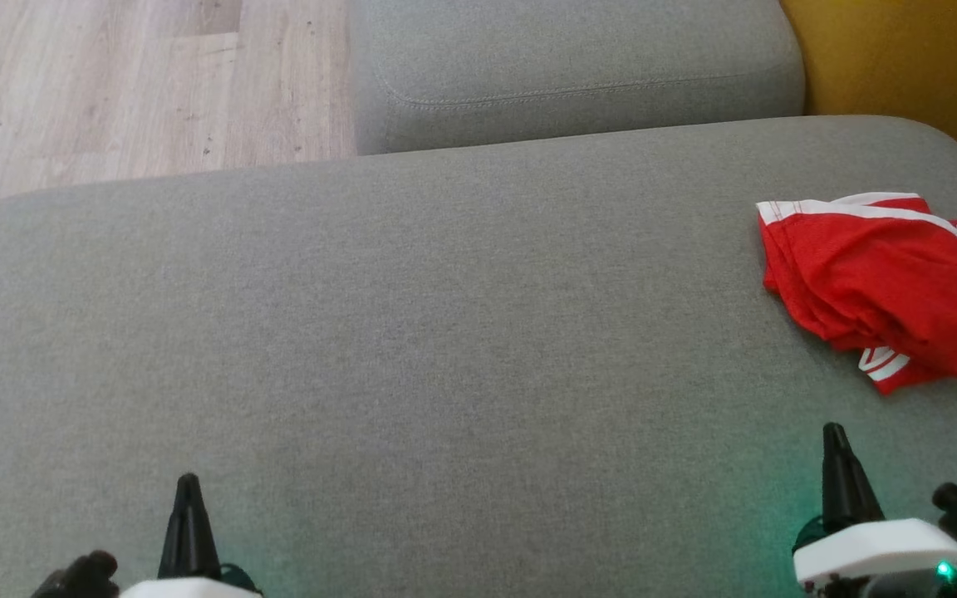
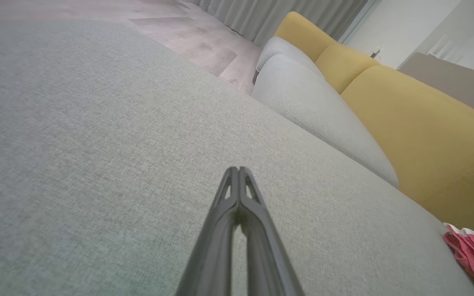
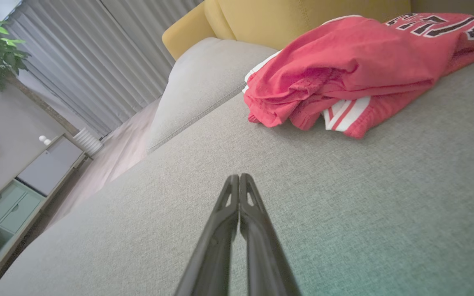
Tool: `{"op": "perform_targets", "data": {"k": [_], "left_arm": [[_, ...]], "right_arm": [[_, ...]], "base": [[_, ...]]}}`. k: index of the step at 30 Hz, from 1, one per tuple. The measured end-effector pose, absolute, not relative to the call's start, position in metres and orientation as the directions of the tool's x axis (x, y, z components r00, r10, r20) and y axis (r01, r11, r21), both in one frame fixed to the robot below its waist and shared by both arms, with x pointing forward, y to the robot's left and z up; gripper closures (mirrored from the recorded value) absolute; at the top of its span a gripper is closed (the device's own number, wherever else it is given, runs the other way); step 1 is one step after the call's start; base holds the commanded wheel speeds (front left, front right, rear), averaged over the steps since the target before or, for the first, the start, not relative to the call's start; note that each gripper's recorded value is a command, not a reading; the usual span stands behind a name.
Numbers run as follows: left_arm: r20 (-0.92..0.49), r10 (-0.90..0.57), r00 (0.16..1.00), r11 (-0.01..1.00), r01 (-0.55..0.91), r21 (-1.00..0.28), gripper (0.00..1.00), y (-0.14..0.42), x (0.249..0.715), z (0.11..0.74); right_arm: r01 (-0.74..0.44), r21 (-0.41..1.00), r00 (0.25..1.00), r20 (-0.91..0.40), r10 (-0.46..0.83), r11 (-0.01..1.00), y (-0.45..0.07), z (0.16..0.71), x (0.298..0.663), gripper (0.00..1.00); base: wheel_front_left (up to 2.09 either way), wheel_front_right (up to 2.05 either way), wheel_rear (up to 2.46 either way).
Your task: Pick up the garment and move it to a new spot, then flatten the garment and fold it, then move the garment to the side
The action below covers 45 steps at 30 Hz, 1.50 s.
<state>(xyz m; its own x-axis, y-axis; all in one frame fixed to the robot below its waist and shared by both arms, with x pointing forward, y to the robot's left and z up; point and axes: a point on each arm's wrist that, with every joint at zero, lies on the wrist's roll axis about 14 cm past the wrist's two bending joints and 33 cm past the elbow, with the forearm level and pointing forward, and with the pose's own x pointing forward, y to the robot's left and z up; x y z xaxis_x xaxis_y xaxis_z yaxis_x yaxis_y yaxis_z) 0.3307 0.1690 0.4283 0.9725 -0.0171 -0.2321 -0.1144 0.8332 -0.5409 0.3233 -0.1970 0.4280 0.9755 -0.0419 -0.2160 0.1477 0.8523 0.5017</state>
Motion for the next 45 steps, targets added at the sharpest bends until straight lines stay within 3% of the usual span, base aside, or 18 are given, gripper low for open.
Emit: {"op": "perform_targets", "data": {"k": [21, 45], "left_arm": [[-0.236, -0.003, 0.972, 0.678, -0.171, -0.715, 1.00, 0.177, 0.341, 0.434], [-0.203, -0.010, 0.979, 0.430, -0.179, -0.885, 1.00, 0.182, 0.355, 0.447]], "right_arm": [[0.181, 0.697, 0.979, -0.199, -0.055, 0.694, -0.201, 0.439, 0.338, 1.00], [0.189, 0.880, 0.981, -0.185, -0.052, 0.435, -0.203, 0.449, 0.351, 1.00]], "base": [[0.00, 0.00, 0.00], [0.00, 0.00, 0.00]]}}
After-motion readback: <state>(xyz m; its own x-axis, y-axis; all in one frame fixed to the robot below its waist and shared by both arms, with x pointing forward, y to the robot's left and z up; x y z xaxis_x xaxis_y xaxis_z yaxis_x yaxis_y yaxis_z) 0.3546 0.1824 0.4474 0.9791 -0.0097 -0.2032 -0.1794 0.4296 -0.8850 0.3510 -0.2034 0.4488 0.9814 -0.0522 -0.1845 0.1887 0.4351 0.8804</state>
